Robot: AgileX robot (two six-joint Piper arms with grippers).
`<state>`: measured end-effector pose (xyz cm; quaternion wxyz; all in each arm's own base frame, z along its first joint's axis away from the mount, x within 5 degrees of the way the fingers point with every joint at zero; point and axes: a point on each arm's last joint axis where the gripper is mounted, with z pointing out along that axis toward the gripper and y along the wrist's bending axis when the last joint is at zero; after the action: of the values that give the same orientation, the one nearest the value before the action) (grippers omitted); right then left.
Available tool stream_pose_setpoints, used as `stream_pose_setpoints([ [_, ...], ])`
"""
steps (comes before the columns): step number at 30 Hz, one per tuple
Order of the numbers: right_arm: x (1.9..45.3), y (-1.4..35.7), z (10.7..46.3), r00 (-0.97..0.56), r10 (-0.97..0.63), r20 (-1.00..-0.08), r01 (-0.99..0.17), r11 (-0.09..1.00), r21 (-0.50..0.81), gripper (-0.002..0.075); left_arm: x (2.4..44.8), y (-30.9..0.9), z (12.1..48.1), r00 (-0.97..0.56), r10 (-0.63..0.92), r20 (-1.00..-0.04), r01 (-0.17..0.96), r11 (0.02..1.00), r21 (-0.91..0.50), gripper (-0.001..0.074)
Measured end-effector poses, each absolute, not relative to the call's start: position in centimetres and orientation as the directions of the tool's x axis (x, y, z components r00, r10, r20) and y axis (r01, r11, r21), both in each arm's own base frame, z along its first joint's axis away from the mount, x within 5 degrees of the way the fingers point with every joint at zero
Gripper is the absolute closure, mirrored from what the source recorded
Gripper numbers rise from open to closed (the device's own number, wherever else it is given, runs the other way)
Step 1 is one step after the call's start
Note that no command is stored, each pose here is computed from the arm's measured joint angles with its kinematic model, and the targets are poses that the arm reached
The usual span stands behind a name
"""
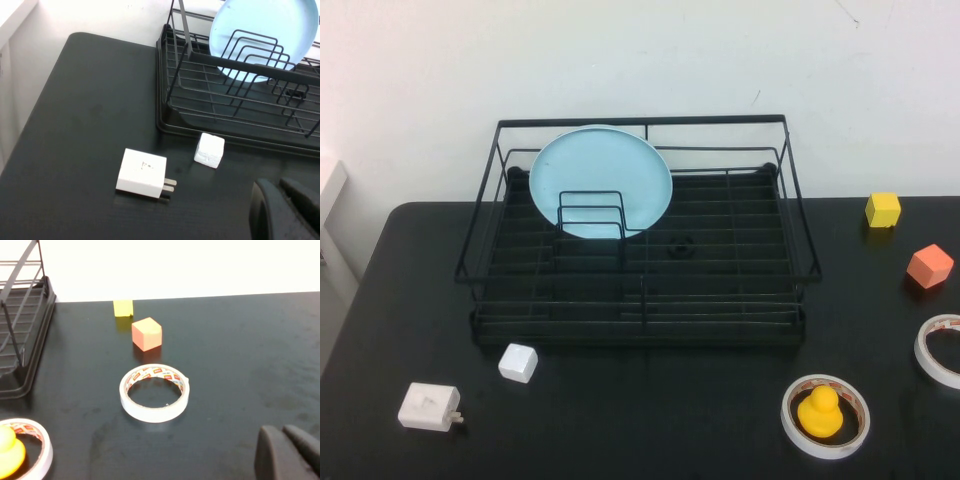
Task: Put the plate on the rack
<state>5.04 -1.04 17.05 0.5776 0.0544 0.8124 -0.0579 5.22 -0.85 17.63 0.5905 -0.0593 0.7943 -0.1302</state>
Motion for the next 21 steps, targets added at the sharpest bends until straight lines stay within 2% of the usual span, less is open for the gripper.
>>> stream_pose_setpoints([
  [8, 5.04, -1.05, 17.05, -0.327, 0.02, -0.945, 0.156, 0.987, -0.033, 0.0726, 5.22, -0.85, 17.63, -0.296, -0.246, -0.923, 0.06, 0.96, -0.275, 0.0737],
  [14, 4.99, -1.33, 17.06, -0.351, -0.125, -0.928, 0.134, 0.974, -0.182, 0.0726, 5.22, -0.85, 17.63, -0.296, -0.246, -0.923, 0.06, 0.96, -0.275, 0.0737],
  [21, 4.98, -1.38, 17.07, -0.356, -0.162, -0.92, 0.126, 0.967, -0.219, 0.0726, 5.22, -0.85, 17.63, -0.296, -0.246, -0.923, 0.06, 0.96, -0.275, 0.0737],
])
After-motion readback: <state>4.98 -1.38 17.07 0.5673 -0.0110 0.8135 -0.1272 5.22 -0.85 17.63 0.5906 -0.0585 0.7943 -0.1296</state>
